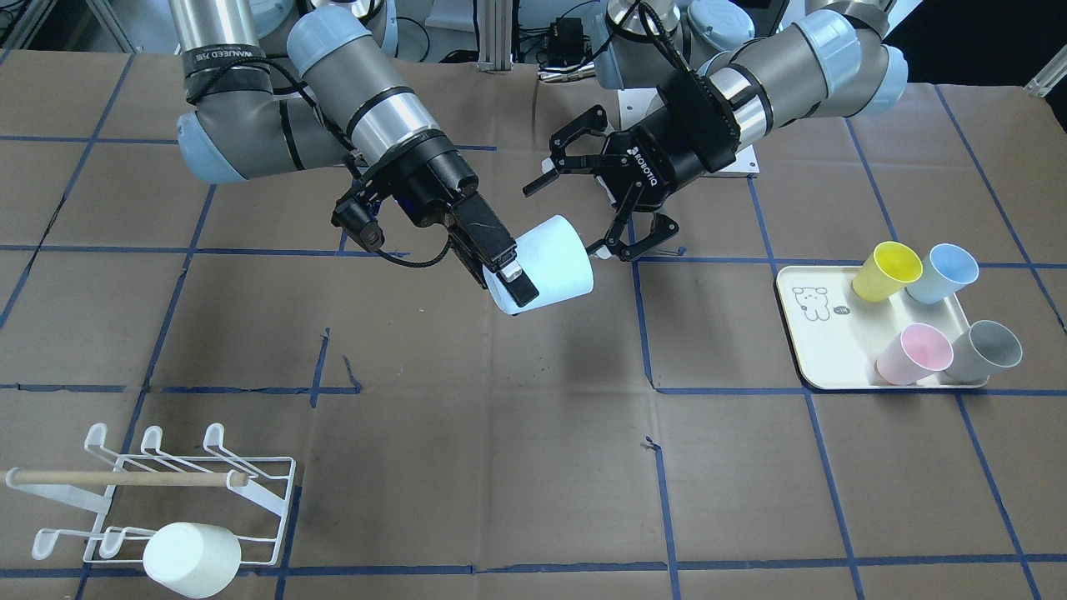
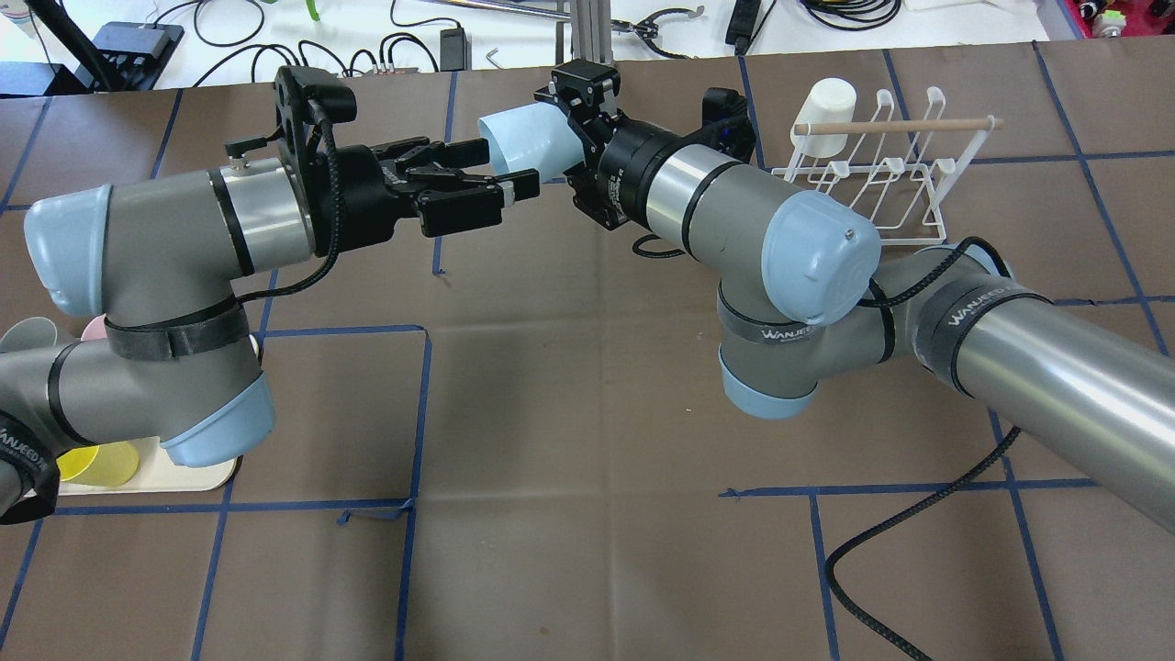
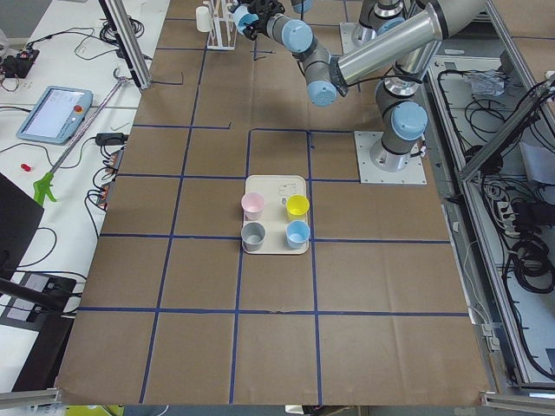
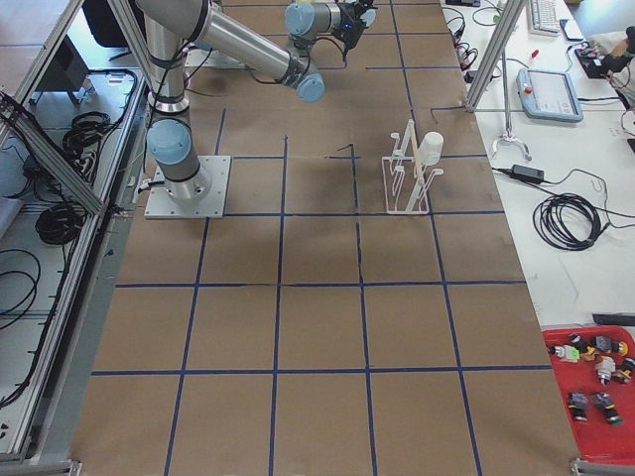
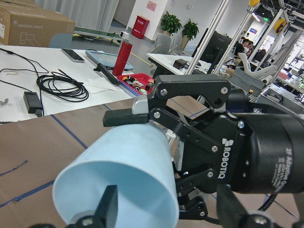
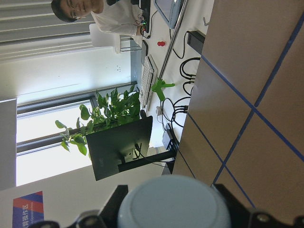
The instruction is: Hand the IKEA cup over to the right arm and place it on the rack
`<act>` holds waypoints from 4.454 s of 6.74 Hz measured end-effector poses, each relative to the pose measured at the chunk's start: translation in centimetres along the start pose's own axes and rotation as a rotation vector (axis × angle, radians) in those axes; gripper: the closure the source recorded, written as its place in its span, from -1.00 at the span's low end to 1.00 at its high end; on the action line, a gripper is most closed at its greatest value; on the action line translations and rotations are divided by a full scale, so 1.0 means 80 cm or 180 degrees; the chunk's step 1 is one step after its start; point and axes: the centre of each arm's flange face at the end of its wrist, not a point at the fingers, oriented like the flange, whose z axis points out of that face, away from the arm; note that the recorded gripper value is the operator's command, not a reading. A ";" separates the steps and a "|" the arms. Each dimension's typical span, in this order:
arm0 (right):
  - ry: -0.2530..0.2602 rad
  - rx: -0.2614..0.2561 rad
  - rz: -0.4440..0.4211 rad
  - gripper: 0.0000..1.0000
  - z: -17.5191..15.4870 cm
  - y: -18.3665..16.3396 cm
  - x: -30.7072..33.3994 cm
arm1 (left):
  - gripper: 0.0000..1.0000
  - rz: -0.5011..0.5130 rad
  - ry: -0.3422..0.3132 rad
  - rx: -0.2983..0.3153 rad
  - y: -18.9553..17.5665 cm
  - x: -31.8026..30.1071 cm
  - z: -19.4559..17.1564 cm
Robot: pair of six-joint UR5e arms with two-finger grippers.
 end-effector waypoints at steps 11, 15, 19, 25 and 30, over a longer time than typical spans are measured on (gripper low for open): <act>0.0343 0.1450 -0.3310 0.52 -0.087 -0.315 -0.071 | -1.00 -0.1760 -0.2744 -0.2505 -0.124 -0.085 -0.052; 0.1004 0.1654 -0.4295 0.56 -0.093 -0.477 -0.019 | -1.00 -0.1805 -0.2691 -0.2857 -0.121 -0.042 -0.035; 0.1316 0.1531 -0.4607 0.56 -0.090 -0.509 0.031 | -1.00 -0.1784 -0.2682 -0.2851 -0.114 -0.045 -0.025; 0.1497 0.1438 -0.4459 -1.00 -0.095 -0.536 0.078 | -1.00 -0.1753 -0.2734 -0.2757 -0.119 -0.050 -0.029; 0.1511 0.1456 -0.4414 -1.00 -0.097 -0.536 0.068 | -1.00 -0.1682 -0.2862 -0.2605 -0.103 -0.055 -0.030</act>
